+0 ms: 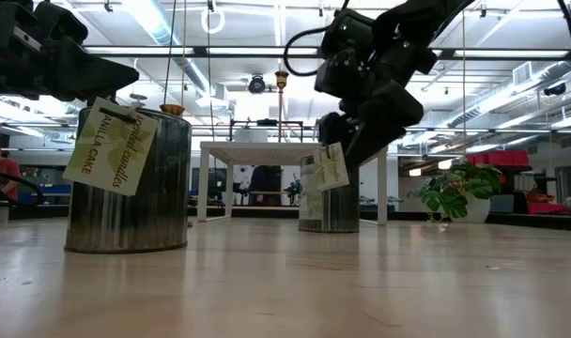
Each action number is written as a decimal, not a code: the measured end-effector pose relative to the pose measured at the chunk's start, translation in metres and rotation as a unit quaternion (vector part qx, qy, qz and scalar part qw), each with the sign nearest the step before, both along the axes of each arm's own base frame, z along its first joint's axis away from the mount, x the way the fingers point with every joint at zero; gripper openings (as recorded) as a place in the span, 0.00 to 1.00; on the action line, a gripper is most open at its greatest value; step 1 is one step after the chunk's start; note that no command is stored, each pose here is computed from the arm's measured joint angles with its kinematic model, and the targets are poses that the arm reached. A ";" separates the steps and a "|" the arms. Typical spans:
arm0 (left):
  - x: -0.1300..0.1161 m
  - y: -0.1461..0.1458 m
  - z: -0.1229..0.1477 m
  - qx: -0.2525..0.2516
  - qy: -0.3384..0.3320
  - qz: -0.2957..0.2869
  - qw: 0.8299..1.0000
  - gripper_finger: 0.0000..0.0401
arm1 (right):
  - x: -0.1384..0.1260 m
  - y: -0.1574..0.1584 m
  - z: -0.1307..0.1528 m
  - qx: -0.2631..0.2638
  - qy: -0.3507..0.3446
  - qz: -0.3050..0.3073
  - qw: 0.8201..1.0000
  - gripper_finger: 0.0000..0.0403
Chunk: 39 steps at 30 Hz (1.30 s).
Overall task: Pick & Place candle stick holders
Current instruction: Put the middle scented candle can aligned with the other scented candle on the shelf
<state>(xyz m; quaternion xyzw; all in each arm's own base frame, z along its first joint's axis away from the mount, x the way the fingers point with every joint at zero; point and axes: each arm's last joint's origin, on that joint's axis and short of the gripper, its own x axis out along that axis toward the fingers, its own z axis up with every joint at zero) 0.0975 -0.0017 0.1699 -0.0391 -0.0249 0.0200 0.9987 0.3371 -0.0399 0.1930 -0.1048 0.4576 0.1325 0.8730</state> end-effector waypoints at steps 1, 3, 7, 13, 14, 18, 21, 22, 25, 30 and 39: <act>0.000 0.000 0.000 0.000 0.000 0.000 1.000 0.08 | -0.001 0.000 -0.001 0.002 0.004 0.000 1.000 0.99; 0.000 0.000 0.000 0.000 0.000 0.000 1.000 0.08 | 0.002 0.000 -0.003 0.008 -0.001 0.004 1.000 0.99; 0.000 0.000 0.000 0.000 0.000 0.000 1.000 0.08 | 0.003 0.000 -0.006 0.009 0.000 0.005 1.000 0.99; 0.000 0.000 0.000 0.000 0.000 0.000 1.000 0.08 | 0.004 0.000 -0.006 0.011 -0.005 0.006 1.000 0.99; 0.000 0.000 0.000 0.000 0.000 0.000 1.000 0.08 | 0.004 0.000 -0.006 0.011 -0.006 0.007 1.000 0.99; 0.000 0.000 0.000 0.000 0.000 0.000 1.000 0.08 | 0.004 0.000 -0.006 0.019 -0.007 0.010 1.000 0.99; 0.000 0.000 0.000 0.000 0.000 0.000 1.000 0.08 | 0.004 0.000 -0.005 0.027 -0.007 0.006 1.000 0.99; 0.000 0.000 0.000 0.000 0.000 0.000 1.000 0.08 | 0.004 0.000 -0.005 0.028 -0.007 0.004 1.000 0.99; 0.000 0.000 0.000 0.000 0.000 0.000 1.000 0.08 | 0.004 0.000 -0.005 0.031 -0.007 0.004 0.999 0.99; 0.000 0.000 0.000 0.000 0.000 0.000 1.000 0.08 | 0.004 0.001 -0.005 0.035 -0.006 0.006 0.999 0.99; 0.000 0.000 0.000 0.000 0.000 0.000 1.000 0.08 | 0.004 0.001 -0.005 0.036 -0.004 0.007 0.999 0.92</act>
